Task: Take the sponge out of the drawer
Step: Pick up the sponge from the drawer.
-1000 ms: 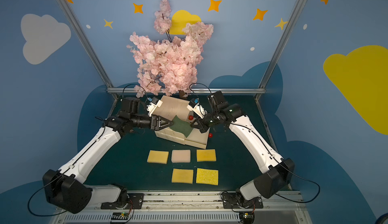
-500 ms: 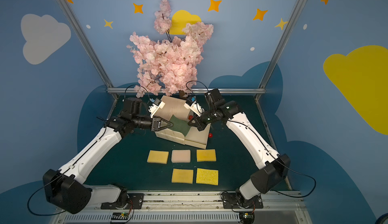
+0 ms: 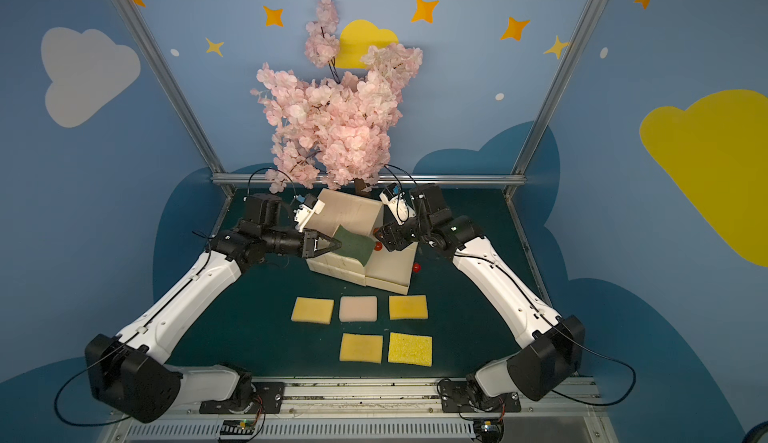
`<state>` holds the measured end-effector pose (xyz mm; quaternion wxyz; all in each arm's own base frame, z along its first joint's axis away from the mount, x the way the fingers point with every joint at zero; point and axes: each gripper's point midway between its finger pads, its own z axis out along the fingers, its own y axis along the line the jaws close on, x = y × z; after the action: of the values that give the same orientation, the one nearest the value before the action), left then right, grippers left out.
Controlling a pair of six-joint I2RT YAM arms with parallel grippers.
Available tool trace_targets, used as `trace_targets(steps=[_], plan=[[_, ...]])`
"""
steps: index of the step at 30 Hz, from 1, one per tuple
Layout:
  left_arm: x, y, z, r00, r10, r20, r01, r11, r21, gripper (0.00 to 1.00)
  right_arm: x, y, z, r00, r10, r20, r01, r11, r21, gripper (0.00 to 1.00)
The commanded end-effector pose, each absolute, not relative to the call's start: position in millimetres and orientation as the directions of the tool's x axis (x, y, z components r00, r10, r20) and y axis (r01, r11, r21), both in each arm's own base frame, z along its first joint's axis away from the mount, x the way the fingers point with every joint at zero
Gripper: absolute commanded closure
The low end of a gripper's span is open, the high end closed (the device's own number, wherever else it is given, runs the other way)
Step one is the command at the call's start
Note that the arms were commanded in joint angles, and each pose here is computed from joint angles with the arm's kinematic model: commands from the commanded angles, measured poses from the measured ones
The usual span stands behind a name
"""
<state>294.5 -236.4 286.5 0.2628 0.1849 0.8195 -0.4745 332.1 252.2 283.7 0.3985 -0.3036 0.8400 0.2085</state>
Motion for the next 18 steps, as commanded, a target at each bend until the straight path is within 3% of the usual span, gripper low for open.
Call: trace_targets(steps=[1, 11, 18], plan=[[290.3, -228.3, 291.4, -0.805, 0.002, -0.594, 0.507, 0.524, -0.684, 0.98, 363.2, 219.9, 304.7, -0.477, -0.168, -0.863, -0.492, 0.864, 0.104, 0.17], [253.4, -202.2, 274.1, -0.856, -0.108, -0.506, 0.353, 0.594, -0.723, 0.98, 367.6, 185.9, 285.8, -0.529, -0.04, -0.848, -0.394, 0.896, 0.204, 0.14], [219.9, -180.7, 234.2, -0.921, -0.186, -0.342, 0.143, 0.657, -0.74, 0.98, 363.1, 178.7, 271.7, -0.56, -0.031, -0.828, -0.387, 0.893, 0.229, 0.14]])
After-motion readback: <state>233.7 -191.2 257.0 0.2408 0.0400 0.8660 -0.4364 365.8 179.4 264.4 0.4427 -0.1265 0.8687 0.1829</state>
